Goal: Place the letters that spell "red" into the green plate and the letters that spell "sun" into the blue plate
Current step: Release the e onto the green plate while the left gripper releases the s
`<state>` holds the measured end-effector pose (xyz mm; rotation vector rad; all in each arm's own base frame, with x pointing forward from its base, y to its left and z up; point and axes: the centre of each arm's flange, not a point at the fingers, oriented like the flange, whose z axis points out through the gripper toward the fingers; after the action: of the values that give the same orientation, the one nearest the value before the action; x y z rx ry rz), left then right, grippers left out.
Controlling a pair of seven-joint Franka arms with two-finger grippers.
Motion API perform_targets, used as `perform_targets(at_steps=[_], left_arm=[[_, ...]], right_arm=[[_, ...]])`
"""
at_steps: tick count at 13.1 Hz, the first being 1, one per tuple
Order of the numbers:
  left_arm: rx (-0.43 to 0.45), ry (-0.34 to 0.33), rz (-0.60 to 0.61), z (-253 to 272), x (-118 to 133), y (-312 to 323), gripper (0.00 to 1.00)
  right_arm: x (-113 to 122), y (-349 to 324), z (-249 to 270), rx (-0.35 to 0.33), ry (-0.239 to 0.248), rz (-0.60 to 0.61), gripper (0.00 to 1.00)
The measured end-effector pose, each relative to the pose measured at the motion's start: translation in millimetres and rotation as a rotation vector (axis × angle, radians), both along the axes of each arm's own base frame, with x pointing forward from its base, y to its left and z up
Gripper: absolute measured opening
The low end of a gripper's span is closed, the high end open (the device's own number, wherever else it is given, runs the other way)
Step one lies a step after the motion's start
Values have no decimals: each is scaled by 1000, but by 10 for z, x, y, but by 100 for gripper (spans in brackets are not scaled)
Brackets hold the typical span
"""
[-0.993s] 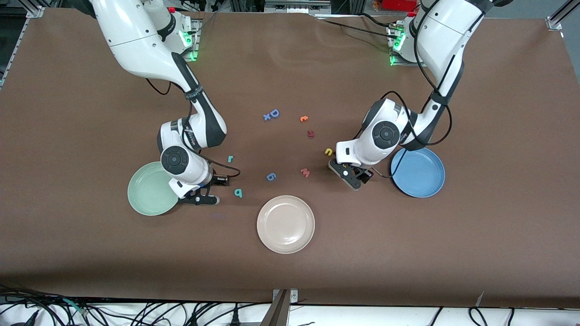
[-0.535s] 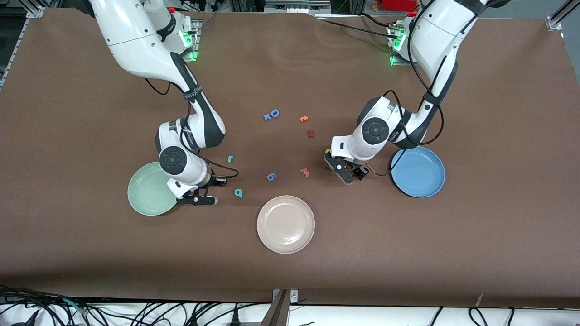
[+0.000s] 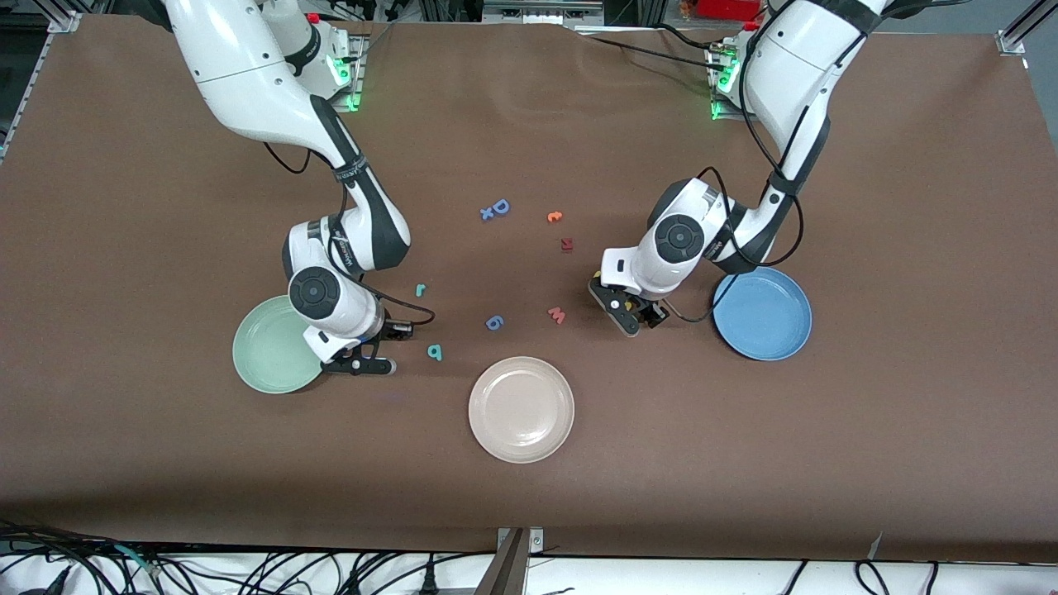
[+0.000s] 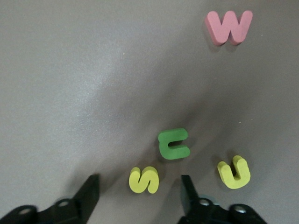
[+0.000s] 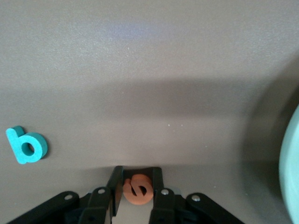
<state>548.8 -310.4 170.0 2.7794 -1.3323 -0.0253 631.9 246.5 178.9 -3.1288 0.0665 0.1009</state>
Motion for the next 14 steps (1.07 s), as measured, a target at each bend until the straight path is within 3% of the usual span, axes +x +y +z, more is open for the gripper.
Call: perform_targets(at_steps=[4,7,11,14], left_arm=[[-1,-4,-2,5,6,-8,62],[-3,-12,0,37,43,-4,27],[0,-12,7,64,78,28,27],[32,13,41,292,240,235,27]], right_arm=[[10,8,24,-2,8,1,30],[159,50,346,-20,46,15,30],[390,-335,621,-104,26,71,30],[522,-794,651,-137,22,124,30]])
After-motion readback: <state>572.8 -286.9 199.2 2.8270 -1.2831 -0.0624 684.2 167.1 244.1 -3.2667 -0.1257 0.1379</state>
